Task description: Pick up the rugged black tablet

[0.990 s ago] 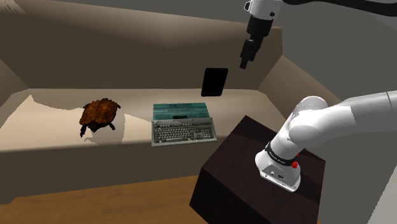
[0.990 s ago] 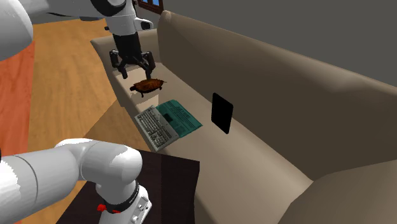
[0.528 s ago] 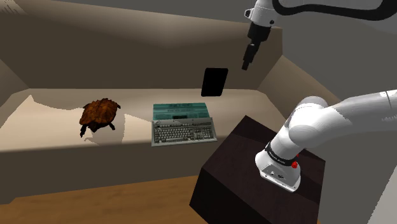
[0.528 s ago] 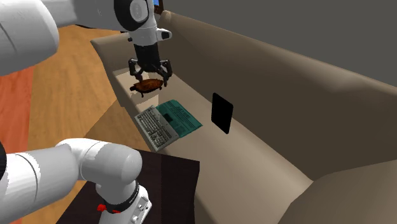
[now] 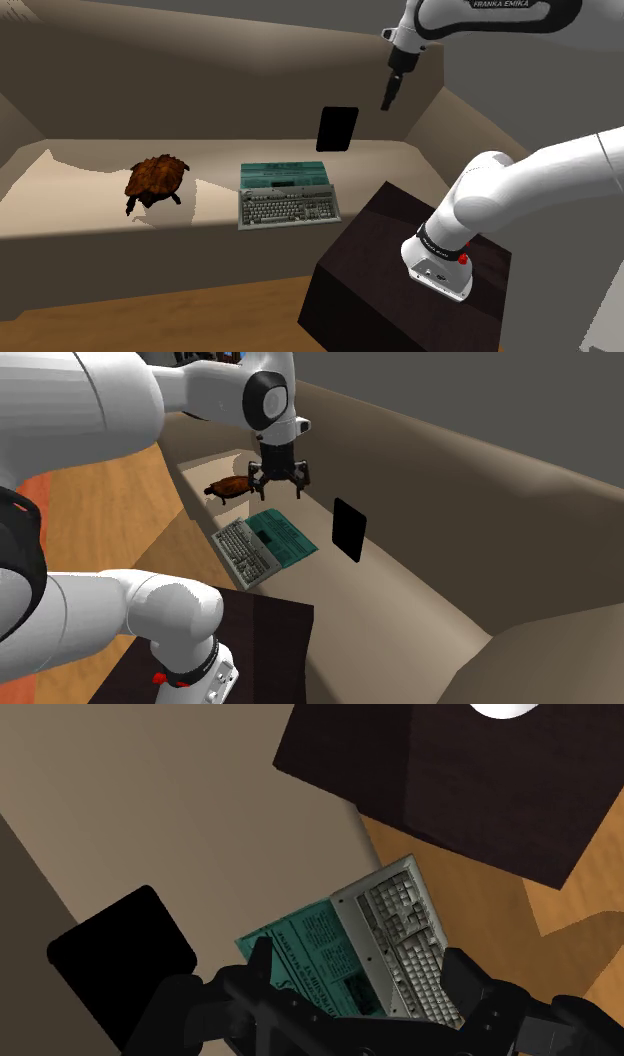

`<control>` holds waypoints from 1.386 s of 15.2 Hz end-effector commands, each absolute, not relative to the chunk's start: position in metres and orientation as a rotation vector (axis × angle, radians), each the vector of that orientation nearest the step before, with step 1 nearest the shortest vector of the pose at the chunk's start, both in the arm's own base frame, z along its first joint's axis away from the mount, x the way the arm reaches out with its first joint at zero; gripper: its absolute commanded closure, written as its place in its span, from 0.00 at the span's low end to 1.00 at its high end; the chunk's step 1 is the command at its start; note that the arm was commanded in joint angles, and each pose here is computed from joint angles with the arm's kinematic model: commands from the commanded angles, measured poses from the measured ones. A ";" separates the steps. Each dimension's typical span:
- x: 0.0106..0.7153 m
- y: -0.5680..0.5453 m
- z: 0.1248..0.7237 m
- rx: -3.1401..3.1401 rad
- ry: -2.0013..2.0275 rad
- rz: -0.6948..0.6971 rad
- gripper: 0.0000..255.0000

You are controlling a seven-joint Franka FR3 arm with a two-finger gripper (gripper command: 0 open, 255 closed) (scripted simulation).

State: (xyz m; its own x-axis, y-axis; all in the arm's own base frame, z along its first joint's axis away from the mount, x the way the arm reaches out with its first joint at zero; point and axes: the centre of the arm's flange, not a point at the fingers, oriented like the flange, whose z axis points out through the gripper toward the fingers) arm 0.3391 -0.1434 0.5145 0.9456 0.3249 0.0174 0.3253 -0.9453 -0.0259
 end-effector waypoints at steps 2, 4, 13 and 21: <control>0.352 -0.177 0.494 -3.048 -0.609 -0.042 0.00; 0.362 -0.199 0.481 -3.032 -0.668 -0.056 0.00; 0.421 -0.287 0.427 -2.942 -0.930 -0.118 0.00; 0.488 -0.355 0.378 -2.843 -1.153 -0.171 0.00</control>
State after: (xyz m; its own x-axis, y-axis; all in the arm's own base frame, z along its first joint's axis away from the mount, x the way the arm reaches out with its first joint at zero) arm 0.4782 -0.3484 0.3867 0.7302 0.6726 0.1204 0.6794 -0.7334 -0.0235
